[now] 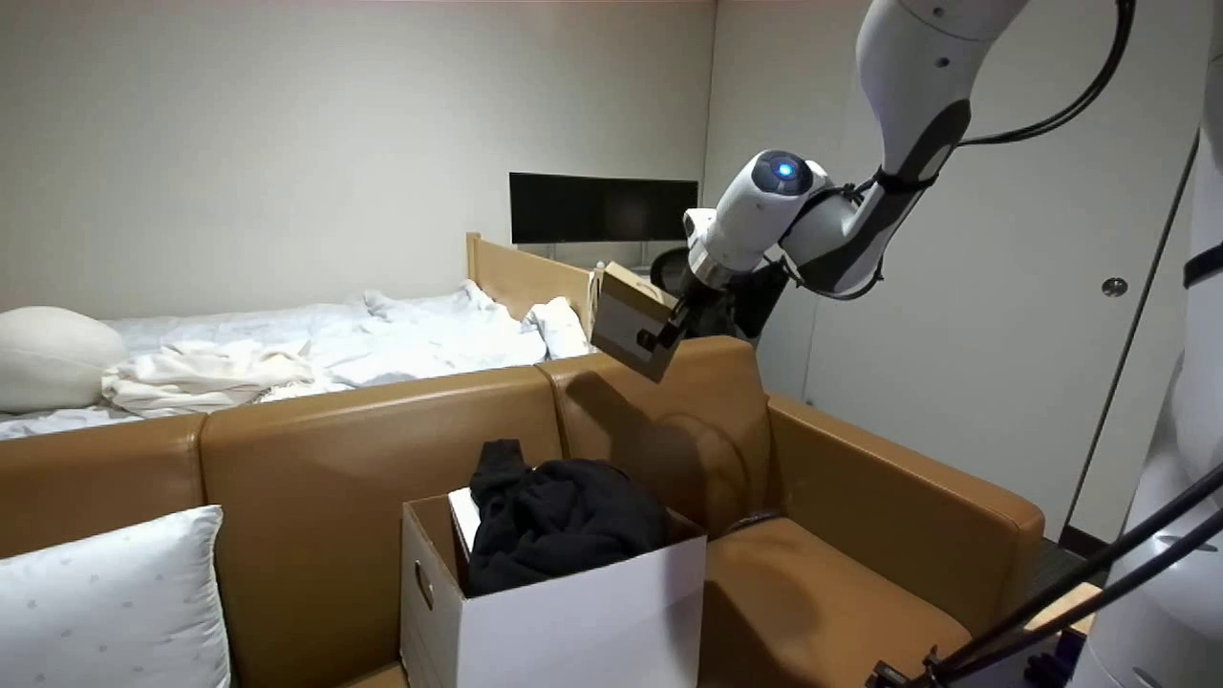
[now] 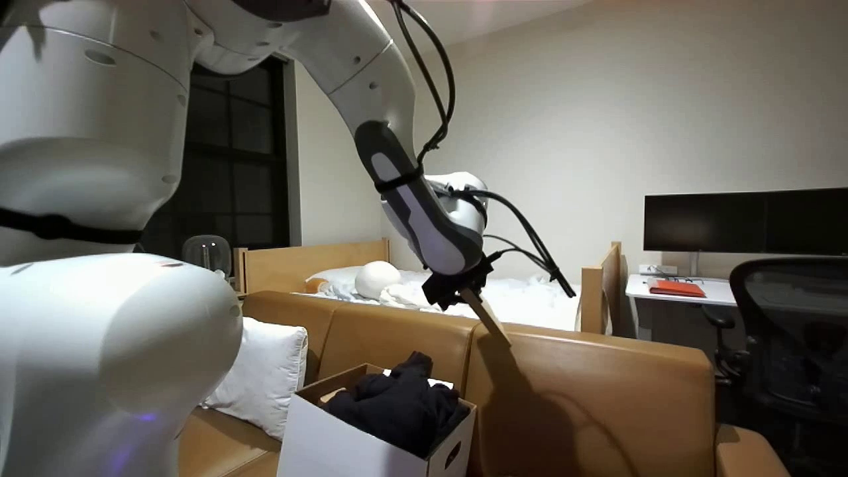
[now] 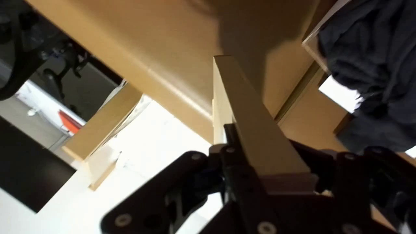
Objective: Put the brown object into the box
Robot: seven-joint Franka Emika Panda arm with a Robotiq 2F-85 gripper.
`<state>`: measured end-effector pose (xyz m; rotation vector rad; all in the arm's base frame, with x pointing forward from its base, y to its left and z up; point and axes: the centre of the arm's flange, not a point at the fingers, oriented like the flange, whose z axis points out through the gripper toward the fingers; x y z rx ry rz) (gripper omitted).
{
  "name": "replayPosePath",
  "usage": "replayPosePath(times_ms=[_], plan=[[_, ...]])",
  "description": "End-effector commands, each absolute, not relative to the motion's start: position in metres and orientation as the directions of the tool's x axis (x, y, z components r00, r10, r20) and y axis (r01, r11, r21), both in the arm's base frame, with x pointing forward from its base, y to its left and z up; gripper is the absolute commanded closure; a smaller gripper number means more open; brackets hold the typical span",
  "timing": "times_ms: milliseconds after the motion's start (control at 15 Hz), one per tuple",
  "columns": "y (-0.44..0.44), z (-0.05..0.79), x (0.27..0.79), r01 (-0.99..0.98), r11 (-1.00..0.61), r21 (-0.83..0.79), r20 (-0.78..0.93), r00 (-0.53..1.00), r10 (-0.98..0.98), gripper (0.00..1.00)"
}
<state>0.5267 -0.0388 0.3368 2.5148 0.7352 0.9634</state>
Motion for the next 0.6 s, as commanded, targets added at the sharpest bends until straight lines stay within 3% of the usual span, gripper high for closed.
replayPosePath(times_ms=[0, 333, 533], plan=[[-0.002, 0.296, 0.523, 0.490, -0.741, 0.459, 0.361, 0.659, 0.659, 0.93], [0.059, 0.247, 0.505, 0.714, -0.582, 0.391, 0.205, 0.549, 0.811, 0.93], [0.083, 0.248, 0.501, 0.768, -0.472, 0.433, 0.153, 0.453, 0.878, 0.93]])
